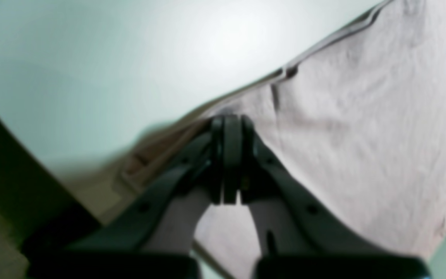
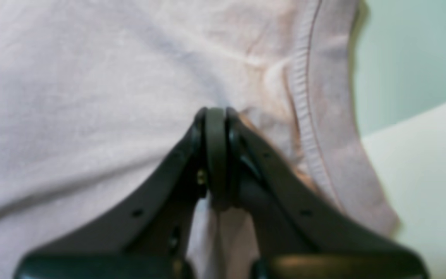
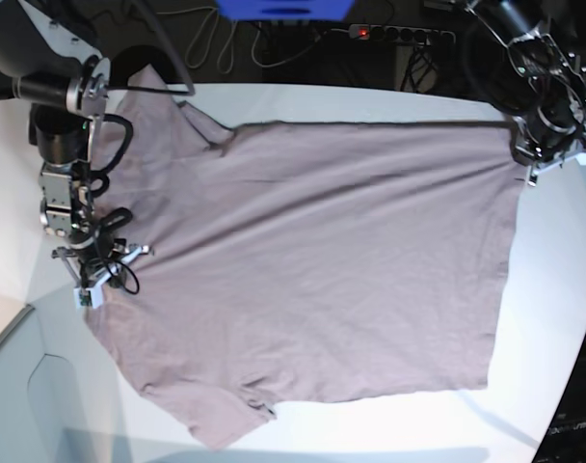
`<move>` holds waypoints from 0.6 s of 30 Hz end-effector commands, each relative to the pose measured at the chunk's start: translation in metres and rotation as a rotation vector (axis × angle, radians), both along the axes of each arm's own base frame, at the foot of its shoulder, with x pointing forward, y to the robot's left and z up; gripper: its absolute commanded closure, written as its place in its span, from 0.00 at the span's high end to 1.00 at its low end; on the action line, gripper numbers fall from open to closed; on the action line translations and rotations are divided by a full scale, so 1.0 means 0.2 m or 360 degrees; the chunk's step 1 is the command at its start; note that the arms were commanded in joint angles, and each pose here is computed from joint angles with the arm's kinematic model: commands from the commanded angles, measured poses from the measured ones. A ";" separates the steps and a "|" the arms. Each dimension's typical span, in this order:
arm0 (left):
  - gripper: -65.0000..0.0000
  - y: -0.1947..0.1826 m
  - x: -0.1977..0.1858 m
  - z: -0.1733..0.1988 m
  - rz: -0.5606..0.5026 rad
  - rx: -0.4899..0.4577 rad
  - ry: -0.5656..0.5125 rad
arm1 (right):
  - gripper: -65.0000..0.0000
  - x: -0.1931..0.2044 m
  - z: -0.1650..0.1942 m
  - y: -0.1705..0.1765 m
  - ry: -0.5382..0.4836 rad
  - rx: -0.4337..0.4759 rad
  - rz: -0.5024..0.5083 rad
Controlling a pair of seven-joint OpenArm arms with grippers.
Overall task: Layout the t-shirt on the table in an organized manner, then fold the t-shirt properly
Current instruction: 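Pinch the shirt corner beside the right gripper and drag it outward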
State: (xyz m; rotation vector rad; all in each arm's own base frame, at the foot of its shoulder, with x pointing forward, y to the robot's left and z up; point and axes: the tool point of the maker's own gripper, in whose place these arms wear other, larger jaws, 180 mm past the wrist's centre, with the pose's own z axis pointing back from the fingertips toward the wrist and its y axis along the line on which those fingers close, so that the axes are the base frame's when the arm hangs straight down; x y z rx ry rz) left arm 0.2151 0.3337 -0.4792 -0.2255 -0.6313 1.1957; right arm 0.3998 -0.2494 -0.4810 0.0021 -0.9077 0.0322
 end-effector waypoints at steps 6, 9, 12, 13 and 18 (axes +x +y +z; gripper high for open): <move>0.00 0.15 0.02 0.04 0.0038 0.0089 0.0047 | 0.00 -0.28 -0.21 -0.05 0.0300 -0.0094 -0.0009; 0.00 0.15 0.07 0.06 0.0038 0.0092 0.0019 | 0.00 -0.31 -0.21 0.00 0.0282 -0.0093 0.0011; 0.00 0.14 0.09 0.07 0.0036 0.0086 0.0002 | 0.00 -0.34 -0.18 -0.01 0.0235 -0.0135 0.0021; 0.00 0.14 0.09 0.07 0.0036 0.0086 0.0000 | 0.00 -0.35 -0.16 -0.01 0.0217 -0.0150 0.0025; 0.00 0.13 0.09 0.07 0.0029 0.0073 -0.0003 | 0.00 -0.43 -0.12 -0.06 0.0161 -0.0179 -0.0033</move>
